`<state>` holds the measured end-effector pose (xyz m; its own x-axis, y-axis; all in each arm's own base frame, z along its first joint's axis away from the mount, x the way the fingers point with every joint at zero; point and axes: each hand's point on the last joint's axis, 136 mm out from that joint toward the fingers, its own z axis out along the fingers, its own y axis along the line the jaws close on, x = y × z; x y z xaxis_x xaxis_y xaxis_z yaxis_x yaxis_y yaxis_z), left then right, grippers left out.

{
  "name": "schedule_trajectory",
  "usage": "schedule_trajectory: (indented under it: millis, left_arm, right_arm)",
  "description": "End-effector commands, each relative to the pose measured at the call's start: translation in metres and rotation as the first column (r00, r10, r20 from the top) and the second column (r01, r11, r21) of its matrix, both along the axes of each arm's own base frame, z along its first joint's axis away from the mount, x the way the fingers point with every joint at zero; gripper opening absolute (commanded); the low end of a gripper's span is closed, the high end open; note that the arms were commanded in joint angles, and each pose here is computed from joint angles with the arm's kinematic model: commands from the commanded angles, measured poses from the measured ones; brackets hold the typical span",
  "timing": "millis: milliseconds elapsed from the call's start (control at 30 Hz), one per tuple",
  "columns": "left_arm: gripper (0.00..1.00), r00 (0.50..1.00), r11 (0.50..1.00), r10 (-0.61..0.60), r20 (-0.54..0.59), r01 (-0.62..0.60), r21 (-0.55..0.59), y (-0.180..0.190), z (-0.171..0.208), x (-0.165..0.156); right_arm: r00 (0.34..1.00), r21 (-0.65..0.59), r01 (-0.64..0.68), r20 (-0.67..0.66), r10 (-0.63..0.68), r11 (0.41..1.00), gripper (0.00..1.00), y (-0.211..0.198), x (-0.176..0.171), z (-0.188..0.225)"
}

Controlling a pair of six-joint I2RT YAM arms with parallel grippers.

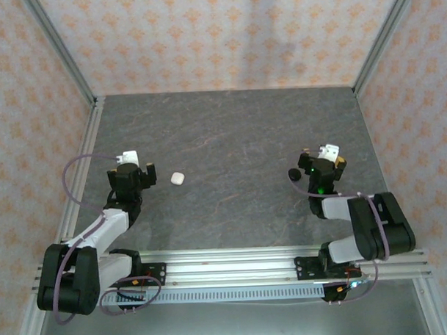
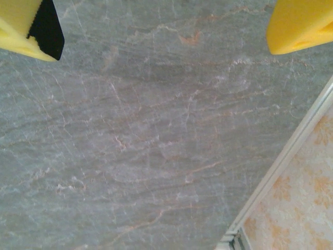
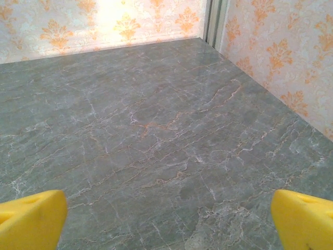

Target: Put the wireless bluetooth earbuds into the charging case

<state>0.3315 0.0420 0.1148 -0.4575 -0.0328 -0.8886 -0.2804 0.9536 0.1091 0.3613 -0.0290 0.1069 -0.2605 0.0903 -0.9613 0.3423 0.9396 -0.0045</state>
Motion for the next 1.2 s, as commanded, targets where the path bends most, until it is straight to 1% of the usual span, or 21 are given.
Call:
schedule_trajectory:
  millis: [0, 100, 200, 267, 333, 467, 500, 533, 567, 733, 1167]
  left_arm:
    - [1.00, 0.983, 0.997, -0.077, 0.167, 0.076, 0.011, -0.011, 0.035, 0.020]
    - [1.00, 0.977, 0.992, -0.121, 0.178, 0.123, 0.002, -0.019, 0.032, 0.028]
    - [1.00, 0.971, 0.987, -0.151, 0.187, 0.158, -0.026, -0.026, 0.023, 0.036]
    - [1.00, 0.972, 0.985, -0.163, 0.167, 0.170, -0.028, -0.029, 0.014, 0.042]
    - [1.00, 0.975, 0.983, -0.176, 0.139, 0.182, -0.030, -0.031, 0.002, 0.049]
    - [1.00, 0.972, 0.973, -0.223, 0.074, 0.226, -0.035, -0.039, -0.013, 0.061]
    - [1.00, 0.977, 0.978, -0.203, 0.061, 0.206, -0.037, -0.036, -0.016, 0.064]
    - [1.00, 0.989, 0.990, -0.134, 0.057, 0.136, -0.038, -0.025, -0.016, 0.064]
    - [1.00, 0.993, 0.993, -0.107, 0.057, 0.109, -0.043, -0.020, -0.018, 0.065]
    - [1.00, 0.993, 0.995, -0.090, 0.079, 0.094, -0.046, -0.016, -0.021, 0.062]
    - [1.00, 0.993, 0.995, -0.092, 0.075, 0.095, -0.043, -0.017, -0.021, 0.062]
  right_arm:
    - [0.996, 0.005, -0.014, 0.084, 0.013, 1.000, 1.00, 0.001, 0.004, 0.003]
    - [0.994, 0.000, -0.007, 0.107, 0.007, 1.000, 1.00, 0.000, 0.007, 0.000]
    - [0.999, 0.002, 0.024, 0.049, -0.025, 1.000, 0.99, -0.004, 0.010, -0.004]
    - [0.998, -0.007, 0.065, 0.019, -0.065, 0.998, 1.00, -0.009, 0.019, -0.006]
    - [0.998, 0.046, 0.068, -0.015, -0.067, 0.997, 1.00, -0.016, 0.023, -0.010]
    - [0.998, 0.059, 0.069, -0.010, -0.069, 0.996, 1.00, -0.020, 0.023, -0.010]
    - [0.997, 0.061, 0.070, -0.013, -0.070, 0.996, 1.00, -0.020, 0.023, -0.010]
    - [0.998, 0.059, 0.070, -0.009, -0.070, 0.996, 1.00, -0.020, 0.023, -0.010]
    - [0.998, 0.059, 0.070, -0.008, -0.069, 0.996, 1.00, -0.020, 0.023, -0.010]
    - [0.997, 0.058, 0.070, -0.010, -0.070, 0.996, 1.00, -0.020, 0.022, -0.010]
    - [0.998, 0.056, 0.067, -0.014, -0.066, 0.996, 0.99, -0.019, 0.024, -0.011]
